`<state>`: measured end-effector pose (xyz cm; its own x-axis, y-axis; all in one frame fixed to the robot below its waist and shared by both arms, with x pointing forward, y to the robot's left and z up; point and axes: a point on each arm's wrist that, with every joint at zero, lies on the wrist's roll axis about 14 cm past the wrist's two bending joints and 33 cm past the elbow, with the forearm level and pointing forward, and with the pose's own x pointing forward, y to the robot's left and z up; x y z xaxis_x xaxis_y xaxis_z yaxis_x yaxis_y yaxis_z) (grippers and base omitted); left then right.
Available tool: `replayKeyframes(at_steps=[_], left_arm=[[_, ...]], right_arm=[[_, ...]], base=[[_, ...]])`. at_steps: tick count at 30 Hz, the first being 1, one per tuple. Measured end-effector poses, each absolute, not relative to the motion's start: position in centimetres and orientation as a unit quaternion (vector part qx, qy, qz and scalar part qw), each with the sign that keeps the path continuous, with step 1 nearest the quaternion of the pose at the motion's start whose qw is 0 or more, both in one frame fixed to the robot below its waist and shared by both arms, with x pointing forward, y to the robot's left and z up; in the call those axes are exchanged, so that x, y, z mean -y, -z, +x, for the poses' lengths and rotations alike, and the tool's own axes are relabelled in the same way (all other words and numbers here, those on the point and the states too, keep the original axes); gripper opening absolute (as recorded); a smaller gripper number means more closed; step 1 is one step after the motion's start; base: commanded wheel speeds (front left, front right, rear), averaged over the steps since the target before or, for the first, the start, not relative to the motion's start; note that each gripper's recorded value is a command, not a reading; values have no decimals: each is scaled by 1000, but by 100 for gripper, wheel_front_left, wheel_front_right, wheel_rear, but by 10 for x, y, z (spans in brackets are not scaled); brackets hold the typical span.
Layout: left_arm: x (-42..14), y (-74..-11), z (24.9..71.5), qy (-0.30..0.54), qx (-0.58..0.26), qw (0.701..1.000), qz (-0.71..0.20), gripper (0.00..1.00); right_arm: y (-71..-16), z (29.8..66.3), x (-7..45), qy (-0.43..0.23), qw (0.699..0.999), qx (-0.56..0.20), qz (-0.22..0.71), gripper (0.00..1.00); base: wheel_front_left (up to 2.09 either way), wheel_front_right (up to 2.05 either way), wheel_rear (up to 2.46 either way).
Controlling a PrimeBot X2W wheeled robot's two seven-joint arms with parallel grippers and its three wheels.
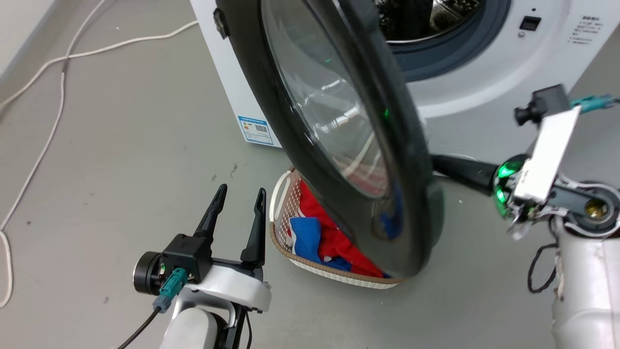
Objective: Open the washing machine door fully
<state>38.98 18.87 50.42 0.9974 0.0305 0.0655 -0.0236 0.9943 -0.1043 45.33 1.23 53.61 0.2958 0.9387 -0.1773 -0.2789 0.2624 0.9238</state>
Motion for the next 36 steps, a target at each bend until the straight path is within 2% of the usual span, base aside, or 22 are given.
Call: replayKeyframes(at_steps=[11, 15, 19, 25, 27, 30, 36], left_arm=[[-200, -508, 371, -31, 38, 998, -46, 100], [-198, -509, 370, -26, 39, 998, -46, 100], [-193, -509, 371, -18, 40, 998, -47, 100], [-183, -510, 374, 0, 42, 998, -49, 100], [-179, -510, 374, 7, 42, 998, -49, 100], [-174, -511, 375, 17, 43, 998, -48, 100], [-169, -511, 371, 30, 44, 998, -41, 100]], right_arm=[[-539, 410, -58, -493, 654, -406, 405, 0], [-544, 412, -58, -484, 672, -379, 414, 0], [-558, 431, -42, -445, 729, -307, 420, 0], [-567, 458, 18, -325, 835, -167, 411, 0], [-566, 463, 48, -275, 879, -116, 371, 0], [-565, 460, 86, -216, 920, -56, 322, 0], [-563, 435, 142, -137, 966, 20, 221, 0]], base=[[0, 0, 0], [0, 0, 0], [0, 0, 0], [0, 0, 0], [0, 0, 0], [0, 0, 0], [0, 0, 0]])
